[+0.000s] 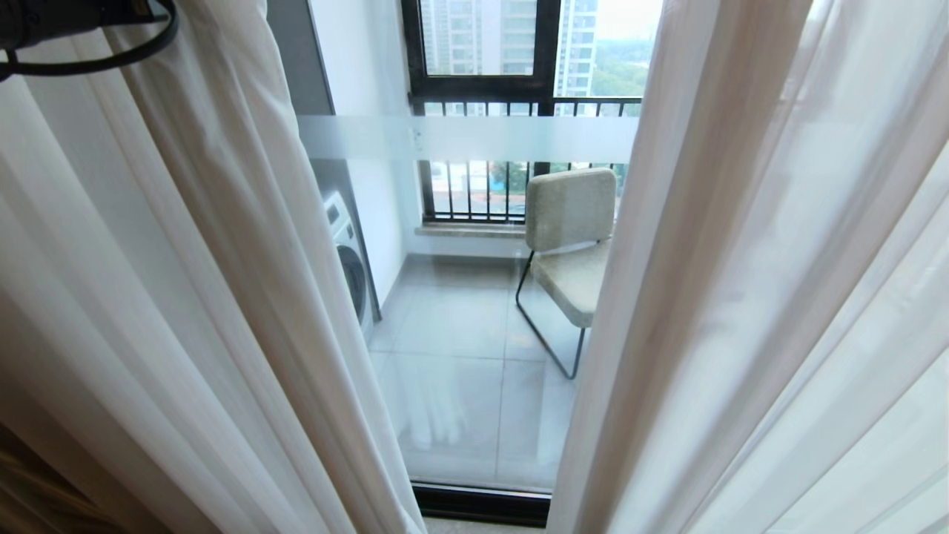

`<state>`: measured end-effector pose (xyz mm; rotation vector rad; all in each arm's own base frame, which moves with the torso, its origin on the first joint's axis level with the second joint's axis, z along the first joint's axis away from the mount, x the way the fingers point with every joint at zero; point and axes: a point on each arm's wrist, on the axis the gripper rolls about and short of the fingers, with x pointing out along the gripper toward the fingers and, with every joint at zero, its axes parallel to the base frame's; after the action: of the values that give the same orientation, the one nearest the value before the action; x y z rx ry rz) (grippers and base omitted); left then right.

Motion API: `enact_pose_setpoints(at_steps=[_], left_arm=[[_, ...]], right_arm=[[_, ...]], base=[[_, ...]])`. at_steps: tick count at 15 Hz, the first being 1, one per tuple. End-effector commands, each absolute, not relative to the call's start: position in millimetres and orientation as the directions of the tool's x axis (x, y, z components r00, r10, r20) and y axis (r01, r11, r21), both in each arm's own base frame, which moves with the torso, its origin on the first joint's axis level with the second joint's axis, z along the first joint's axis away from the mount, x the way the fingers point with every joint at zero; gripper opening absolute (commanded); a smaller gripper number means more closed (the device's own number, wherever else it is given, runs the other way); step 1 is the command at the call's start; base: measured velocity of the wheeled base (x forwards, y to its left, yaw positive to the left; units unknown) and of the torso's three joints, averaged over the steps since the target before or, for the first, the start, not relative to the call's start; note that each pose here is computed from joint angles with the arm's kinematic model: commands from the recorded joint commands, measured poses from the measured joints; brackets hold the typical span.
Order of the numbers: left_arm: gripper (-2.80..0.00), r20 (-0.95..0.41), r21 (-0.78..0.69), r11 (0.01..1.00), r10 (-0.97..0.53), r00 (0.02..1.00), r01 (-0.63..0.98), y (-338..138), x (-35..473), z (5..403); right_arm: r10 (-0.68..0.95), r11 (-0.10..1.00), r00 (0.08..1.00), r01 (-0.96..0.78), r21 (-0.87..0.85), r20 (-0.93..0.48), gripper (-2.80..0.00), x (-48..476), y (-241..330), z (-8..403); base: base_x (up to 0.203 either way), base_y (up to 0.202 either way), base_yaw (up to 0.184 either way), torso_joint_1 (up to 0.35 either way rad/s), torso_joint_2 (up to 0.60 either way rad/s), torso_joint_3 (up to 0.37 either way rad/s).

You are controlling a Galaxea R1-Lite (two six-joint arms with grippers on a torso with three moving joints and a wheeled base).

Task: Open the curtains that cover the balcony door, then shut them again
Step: Pull the inner curtains open on both sides

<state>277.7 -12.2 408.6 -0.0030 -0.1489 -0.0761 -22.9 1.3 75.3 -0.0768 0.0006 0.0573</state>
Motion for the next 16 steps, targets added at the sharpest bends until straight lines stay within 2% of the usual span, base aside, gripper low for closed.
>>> enact_pose_setpoints(at_steps=[1,16], left_arm=[[-2.8,0.15,0.001,0.997,-0.073,0.986,0.074,-11.4,278.6,408.8],[-2.8,0.199,-0.001,0.998,-0.06,0.978,0.061,-4.2,286.9,420.4]], right_arm=[[0.058,0.995,0.998,-0.058,-0.078,-0.003,-2.8,-22.9,1.3,75.3],[0.058,0.995,0.998,-0.058,-0.078,-0.003,-2.8,-22.8,1.3,75.2]], base=[[0.0,0.179,-0.004,0.007,0.0,0.002],[0.0,0.174,-0.003,0.003,0.0,0.002]])
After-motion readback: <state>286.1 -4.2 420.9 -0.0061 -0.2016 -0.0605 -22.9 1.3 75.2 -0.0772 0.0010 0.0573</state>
